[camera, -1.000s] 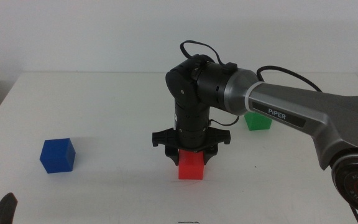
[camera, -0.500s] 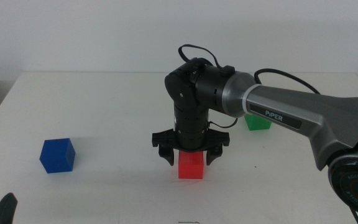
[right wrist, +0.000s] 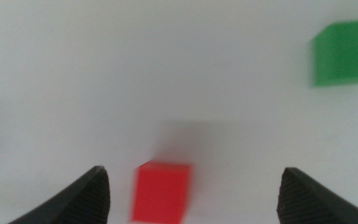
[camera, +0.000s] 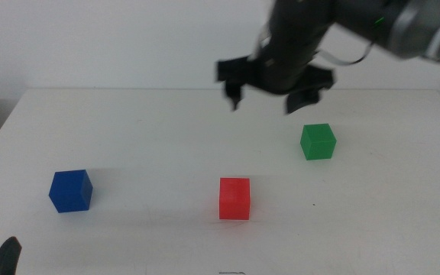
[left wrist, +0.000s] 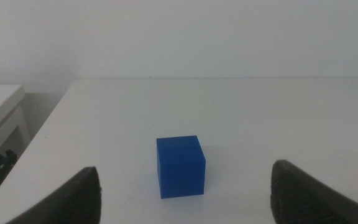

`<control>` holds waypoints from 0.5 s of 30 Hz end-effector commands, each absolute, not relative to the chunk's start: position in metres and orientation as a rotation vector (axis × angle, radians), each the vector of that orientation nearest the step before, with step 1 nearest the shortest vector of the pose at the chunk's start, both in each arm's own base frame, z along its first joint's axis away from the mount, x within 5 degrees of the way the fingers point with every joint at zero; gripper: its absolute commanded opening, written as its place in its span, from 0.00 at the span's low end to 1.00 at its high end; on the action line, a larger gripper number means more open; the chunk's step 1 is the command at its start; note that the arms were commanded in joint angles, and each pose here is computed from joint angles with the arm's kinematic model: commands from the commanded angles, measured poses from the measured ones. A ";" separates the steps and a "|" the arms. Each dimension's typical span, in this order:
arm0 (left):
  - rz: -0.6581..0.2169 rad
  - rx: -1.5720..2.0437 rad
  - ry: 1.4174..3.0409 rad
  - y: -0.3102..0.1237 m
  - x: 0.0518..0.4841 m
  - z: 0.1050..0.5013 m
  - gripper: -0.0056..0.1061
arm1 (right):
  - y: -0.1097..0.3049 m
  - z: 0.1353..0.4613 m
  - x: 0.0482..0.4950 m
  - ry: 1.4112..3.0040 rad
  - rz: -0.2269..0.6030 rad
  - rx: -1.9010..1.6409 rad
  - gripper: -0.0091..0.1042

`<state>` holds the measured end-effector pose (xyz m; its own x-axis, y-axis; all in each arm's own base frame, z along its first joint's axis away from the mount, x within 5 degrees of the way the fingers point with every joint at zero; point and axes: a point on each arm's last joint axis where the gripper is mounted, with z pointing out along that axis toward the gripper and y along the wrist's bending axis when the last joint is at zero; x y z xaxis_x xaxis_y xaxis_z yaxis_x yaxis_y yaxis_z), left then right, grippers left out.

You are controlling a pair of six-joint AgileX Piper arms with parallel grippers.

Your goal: Stack red cubes first, then green, then blue cubes in a specific spot.

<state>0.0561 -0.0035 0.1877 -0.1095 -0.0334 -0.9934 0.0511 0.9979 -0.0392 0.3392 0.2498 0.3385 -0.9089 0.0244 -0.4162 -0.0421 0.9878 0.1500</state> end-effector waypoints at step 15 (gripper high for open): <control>-0.082 -0.001 1.573 -0.003 0.055 0.197 0.89 | 0.131 0.326 0.423 2.600 -0.015 -0.133 0.91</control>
